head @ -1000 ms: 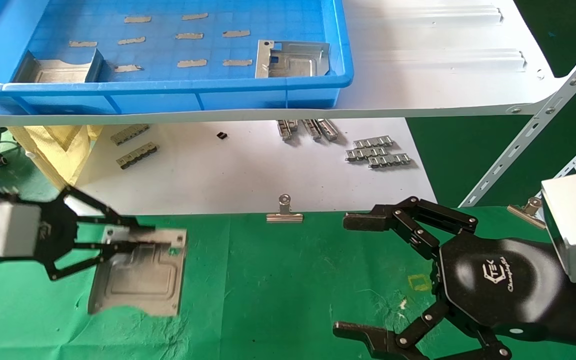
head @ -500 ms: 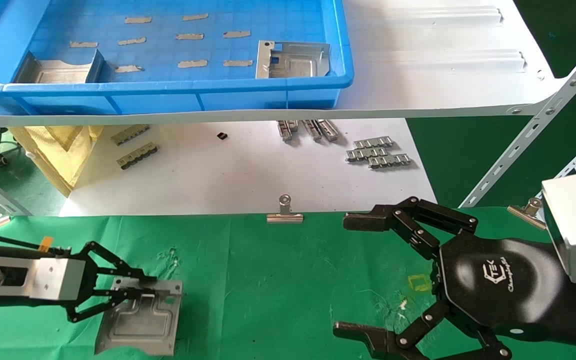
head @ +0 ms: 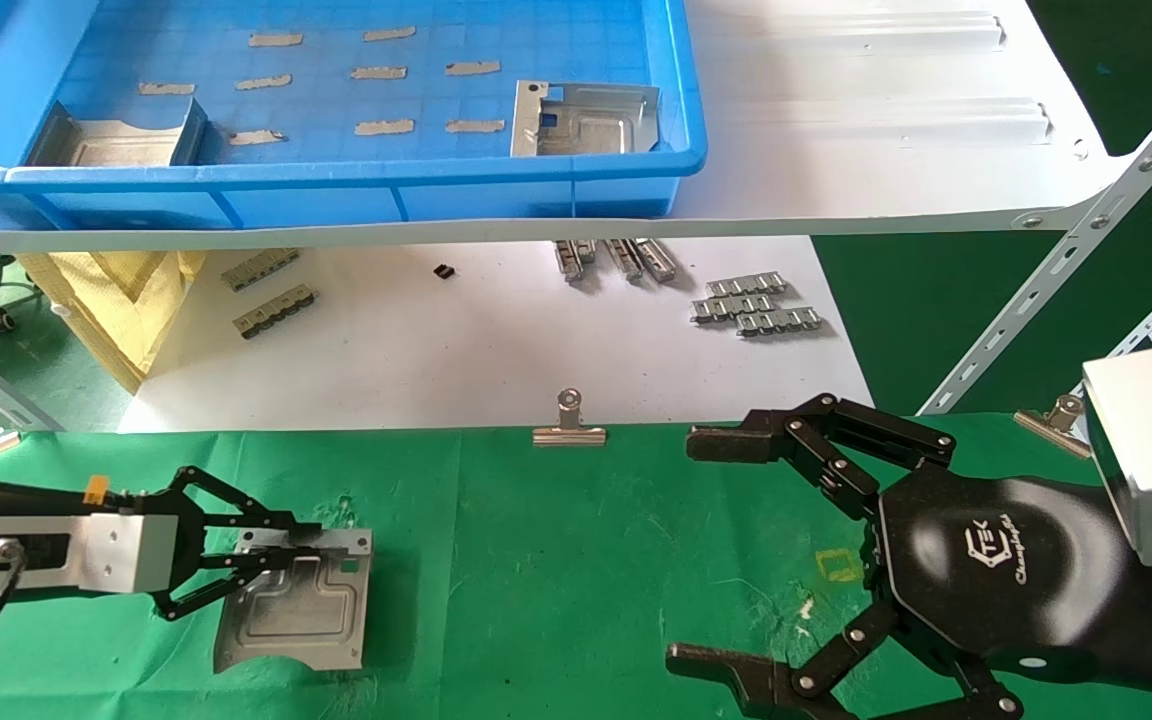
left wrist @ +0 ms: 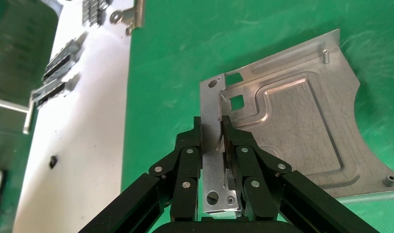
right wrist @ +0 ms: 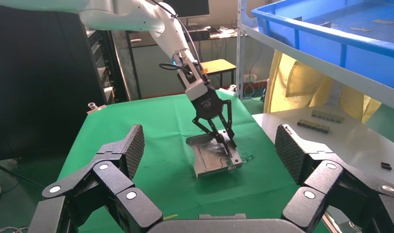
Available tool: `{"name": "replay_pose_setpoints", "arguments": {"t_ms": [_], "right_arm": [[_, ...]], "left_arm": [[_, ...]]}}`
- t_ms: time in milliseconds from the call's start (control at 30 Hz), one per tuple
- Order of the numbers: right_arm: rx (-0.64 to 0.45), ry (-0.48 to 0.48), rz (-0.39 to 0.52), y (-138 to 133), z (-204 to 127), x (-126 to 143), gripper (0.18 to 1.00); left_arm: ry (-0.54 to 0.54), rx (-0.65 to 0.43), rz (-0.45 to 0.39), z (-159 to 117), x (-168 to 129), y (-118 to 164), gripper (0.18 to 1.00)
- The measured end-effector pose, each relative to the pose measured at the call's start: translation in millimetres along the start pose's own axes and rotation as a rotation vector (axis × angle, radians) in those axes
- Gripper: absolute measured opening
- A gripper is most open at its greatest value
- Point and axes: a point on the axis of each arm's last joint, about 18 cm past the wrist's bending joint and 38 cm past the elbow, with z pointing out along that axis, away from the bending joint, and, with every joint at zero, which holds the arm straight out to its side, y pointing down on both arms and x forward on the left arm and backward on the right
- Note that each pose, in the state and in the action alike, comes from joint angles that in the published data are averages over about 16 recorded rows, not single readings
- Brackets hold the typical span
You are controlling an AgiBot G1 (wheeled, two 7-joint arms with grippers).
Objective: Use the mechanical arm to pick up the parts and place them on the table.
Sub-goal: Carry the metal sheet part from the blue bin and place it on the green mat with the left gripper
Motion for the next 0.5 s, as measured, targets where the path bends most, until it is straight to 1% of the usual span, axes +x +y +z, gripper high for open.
{"name": "replay_pose_setpoints", "arguments": {"t_ms": [167,300,400,500], "right_arm": [[0.000,0.000,0.000,0.0,0.0,0.0,1.001],[0.000,0.000,0.000,0.0,0.0,0.0,1.001],[0.000,0.000,0.000,0.0,0.0,0.0,1.001],[0.000,0.000,0.000,0.0,0.0,0.0,1.001]], "left_arm": [[-0.011,-0.007,0.021,0.2,-1.2,2.5,0.265],[-0.026,0.001,0.023,-1.3,-4.7,0.8,0.288],[-0.048,0.020,0.003,-3.2,-8.4,-2.3,0.306],[-0.076,0.047,-0.047,-5.9,-11.8,-6.1,0.341]]}}
